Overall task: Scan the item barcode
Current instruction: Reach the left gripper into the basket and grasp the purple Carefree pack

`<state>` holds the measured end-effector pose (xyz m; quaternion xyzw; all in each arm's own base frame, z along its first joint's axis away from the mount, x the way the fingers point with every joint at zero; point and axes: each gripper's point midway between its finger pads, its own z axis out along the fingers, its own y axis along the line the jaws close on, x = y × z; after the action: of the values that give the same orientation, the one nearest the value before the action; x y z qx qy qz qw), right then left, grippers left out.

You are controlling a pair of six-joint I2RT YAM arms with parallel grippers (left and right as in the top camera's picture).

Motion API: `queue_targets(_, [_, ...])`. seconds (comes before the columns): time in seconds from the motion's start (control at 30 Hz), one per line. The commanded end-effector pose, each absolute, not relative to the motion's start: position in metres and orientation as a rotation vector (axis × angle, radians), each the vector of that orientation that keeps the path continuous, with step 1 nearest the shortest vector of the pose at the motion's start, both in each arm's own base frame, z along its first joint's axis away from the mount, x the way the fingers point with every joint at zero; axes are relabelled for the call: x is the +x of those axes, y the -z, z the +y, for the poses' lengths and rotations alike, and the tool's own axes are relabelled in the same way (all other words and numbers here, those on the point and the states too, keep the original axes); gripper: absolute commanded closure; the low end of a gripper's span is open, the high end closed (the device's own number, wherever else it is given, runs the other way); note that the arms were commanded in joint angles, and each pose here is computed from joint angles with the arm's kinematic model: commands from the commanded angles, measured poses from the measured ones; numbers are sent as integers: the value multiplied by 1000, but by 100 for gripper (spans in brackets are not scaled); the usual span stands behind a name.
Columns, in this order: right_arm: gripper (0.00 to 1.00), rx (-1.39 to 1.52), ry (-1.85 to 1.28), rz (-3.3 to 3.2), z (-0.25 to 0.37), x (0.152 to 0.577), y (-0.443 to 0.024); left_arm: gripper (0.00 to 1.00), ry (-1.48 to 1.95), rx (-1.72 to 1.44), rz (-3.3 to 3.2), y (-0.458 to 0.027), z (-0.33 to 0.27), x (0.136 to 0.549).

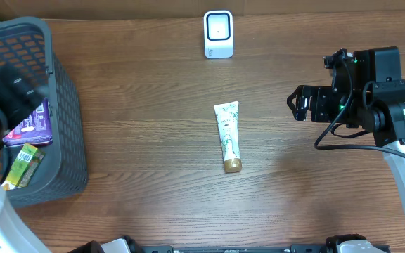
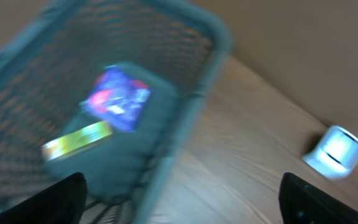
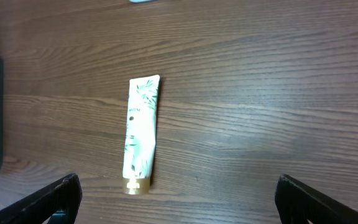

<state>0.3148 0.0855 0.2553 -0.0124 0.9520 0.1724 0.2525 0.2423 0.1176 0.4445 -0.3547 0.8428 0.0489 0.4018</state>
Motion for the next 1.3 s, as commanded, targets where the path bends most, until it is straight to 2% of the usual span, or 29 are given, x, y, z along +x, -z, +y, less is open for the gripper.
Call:
queue_targets(0.0, [0, -47, -478, 2558, 88, 317, -266, 6, -223, -1093, 2161, -416, 160, 228])
queue_targets(0.23, [0, -47, -478, 2555, 88, 318, -267, 8, -263, -1335, 2264, -356, 211, 228])
queue_targets(0.57, [0, -47, -478, 2558, 88, 317, -266, 11, -244, -1424, 2379, -295, 246, 259])
queue_targets(0.87, [0, -47, -478, 2558, 88, 317, -266, 14, -245, -1374, 2501, -254, 266, 282])
queue_targets(1.07, [0, -48, -478, 2555, 88, 318, -267, 15, -282, -1233, 2505, -229, 299, 322])
queue_targets(1.27, [0, -47, -478, 2555, 88, 318, -267, 18, -263, -1217, 2611, -183, 309, 334])
